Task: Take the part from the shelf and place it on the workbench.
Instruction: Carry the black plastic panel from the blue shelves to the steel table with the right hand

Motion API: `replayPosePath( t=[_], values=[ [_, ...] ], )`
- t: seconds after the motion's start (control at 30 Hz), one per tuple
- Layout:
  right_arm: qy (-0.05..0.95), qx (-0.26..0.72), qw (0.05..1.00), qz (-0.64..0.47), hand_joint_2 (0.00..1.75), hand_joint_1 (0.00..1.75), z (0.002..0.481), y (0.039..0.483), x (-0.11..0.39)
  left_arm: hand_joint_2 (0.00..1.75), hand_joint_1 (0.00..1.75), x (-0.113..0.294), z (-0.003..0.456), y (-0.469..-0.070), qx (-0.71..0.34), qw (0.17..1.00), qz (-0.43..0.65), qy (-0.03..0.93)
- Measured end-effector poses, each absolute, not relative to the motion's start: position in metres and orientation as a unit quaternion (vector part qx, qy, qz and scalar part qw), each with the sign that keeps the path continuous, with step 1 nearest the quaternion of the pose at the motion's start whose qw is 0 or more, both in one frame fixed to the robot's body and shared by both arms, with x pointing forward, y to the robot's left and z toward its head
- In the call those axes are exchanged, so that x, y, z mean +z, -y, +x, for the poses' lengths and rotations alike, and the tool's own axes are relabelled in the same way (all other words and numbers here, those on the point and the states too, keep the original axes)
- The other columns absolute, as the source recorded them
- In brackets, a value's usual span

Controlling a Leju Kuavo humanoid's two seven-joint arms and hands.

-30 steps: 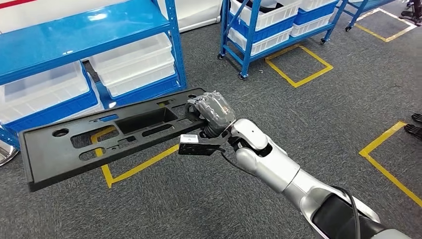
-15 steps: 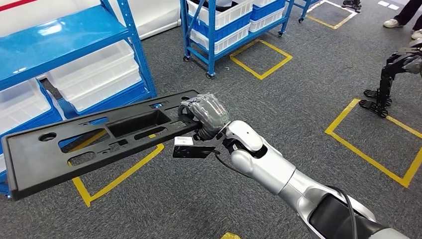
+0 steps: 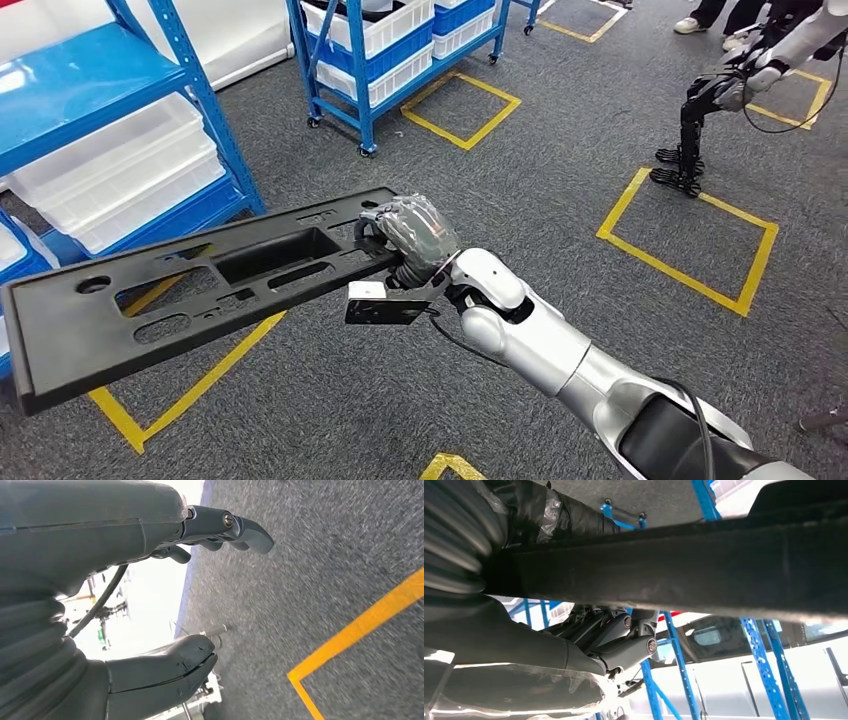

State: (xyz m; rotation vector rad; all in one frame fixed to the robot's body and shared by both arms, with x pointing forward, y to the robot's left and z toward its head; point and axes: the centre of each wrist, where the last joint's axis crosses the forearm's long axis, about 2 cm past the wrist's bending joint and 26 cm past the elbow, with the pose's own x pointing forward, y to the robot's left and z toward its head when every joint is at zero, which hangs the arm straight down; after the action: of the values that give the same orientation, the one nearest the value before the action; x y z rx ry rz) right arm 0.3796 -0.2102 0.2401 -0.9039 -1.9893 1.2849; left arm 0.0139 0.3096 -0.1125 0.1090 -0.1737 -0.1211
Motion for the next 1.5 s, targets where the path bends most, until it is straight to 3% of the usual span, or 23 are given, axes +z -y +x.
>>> replayPosePath(
  t=[1.5],
  values=[
    [0.749,0.477,0.305,-0.345,1.75,1.75,0.3815,0.2163,0.2371,1.75,0.00,-0.1126,0.0157,-0.3029,-0.073,0.992,0.047,0.091]
  ],
)
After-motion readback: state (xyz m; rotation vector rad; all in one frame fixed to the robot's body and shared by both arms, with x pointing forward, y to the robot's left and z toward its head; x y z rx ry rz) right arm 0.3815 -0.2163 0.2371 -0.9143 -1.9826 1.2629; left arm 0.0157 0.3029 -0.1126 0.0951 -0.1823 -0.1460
